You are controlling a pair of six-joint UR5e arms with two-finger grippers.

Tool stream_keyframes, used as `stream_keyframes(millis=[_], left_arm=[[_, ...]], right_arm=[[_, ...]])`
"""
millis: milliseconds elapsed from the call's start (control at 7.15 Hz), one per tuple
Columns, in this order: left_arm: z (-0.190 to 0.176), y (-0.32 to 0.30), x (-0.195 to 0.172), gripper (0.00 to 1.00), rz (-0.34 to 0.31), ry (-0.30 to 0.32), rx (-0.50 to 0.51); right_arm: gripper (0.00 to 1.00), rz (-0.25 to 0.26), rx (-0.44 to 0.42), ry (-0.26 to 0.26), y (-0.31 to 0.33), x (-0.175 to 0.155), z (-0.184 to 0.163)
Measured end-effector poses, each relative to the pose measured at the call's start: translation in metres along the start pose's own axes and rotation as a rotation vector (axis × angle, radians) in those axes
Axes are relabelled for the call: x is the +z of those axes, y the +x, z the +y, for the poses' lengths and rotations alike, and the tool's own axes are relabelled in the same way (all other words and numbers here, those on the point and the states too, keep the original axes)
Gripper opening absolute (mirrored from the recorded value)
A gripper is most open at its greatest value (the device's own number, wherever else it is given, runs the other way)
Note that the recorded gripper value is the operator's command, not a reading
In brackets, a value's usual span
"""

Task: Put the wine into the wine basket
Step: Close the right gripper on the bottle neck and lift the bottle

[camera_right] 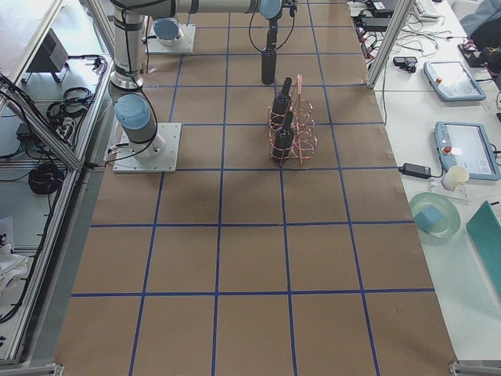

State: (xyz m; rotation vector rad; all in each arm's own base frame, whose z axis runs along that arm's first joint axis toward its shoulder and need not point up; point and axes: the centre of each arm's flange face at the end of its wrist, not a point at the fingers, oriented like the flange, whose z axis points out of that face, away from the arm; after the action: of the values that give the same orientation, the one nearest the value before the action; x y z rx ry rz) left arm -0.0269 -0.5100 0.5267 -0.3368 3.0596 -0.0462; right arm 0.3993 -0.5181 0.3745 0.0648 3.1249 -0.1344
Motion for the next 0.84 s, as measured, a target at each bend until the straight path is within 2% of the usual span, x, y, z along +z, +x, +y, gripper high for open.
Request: stream_keyframes(millis=[280, 419, 839], left_arm=[[0.0016, 0.0001, 0.0016, 1.00, 0.000, -0.004, 0.000], [0.0025, 0.0001, 0.0020, 1.00, 0.000, -0.005, 0.000], [0.0038, -0.0002, 0.0037, 1.00, 0.000, -0.008, 0.000]], right_arm=[[0.89, 0.003, 0.001, -0.009, 0.0023, 0.0050, 0.0006], [0.89, 0.004, 0.003, -0.014, 0.0028, 0.0069, 0.0015], [0.81, 0.001, 0.005, -0.016, 0.0023, 0.0062, 0.0032]])
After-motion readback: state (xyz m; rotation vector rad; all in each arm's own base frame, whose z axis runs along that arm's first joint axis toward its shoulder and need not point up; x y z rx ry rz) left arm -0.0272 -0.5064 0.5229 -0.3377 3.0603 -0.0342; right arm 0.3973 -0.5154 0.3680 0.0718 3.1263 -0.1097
